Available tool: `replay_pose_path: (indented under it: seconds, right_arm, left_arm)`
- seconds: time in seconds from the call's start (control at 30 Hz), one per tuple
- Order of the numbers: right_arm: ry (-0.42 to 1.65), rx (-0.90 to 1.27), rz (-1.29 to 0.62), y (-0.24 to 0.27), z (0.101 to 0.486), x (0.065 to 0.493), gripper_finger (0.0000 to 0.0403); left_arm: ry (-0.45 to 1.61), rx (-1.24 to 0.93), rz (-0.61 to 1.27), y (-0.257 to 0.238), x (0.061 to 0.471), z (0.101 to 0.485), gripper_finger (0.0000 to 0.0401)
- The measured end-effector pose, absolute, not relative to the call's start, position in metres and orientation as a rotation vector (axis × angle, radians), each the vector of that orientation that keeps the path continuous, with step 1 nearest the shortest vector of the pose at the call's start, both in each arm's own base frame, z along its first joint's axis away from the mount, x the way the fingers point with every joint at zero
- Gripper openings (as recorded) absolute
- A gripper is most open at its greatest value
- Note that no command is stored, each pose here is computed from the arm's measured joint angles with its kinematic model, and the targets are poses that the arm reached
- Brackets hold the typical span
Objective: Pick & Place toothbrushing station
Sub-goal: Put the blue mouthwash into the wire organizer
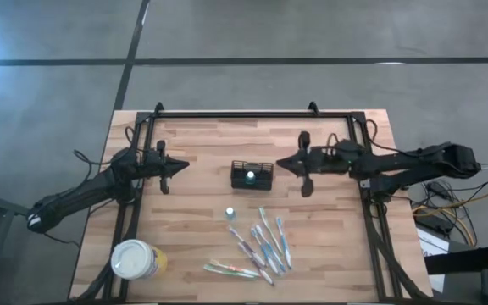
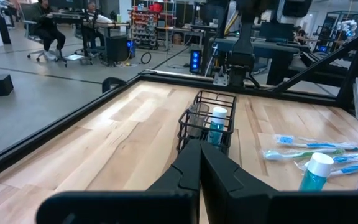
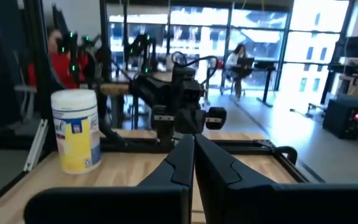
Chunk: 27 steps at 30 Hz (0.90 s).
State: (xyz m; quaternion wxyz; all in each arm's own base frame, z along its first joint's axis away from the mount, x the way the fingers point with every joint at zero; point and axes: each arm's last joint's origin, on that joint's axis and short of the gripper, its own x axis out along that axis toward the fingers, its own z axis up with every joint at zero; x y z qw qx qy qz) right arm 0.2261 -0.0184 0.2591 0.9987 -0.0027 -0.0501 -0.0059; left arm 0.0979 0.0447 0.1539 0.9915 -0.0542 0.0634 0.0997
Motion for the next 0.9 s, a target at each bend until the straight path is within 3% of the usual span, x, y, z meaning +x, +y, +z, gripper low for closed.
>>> replay_pose_path:
  seconds: [0.27,0.9]
  right_arm:
    - [-0.161,0.036,-0.069,-0.026,0.228,0.190,0.0008]
    - [-0.315,0.021,-0.149,-0.019,0.197,0.124,0.0008]
  left_arm:
    - [0.131,-0.111,0.199,0.045,0.098,0.153,0.0005]
    - [0.124,-0.118,0.203,0.045,0.098,0.154,0.0005]
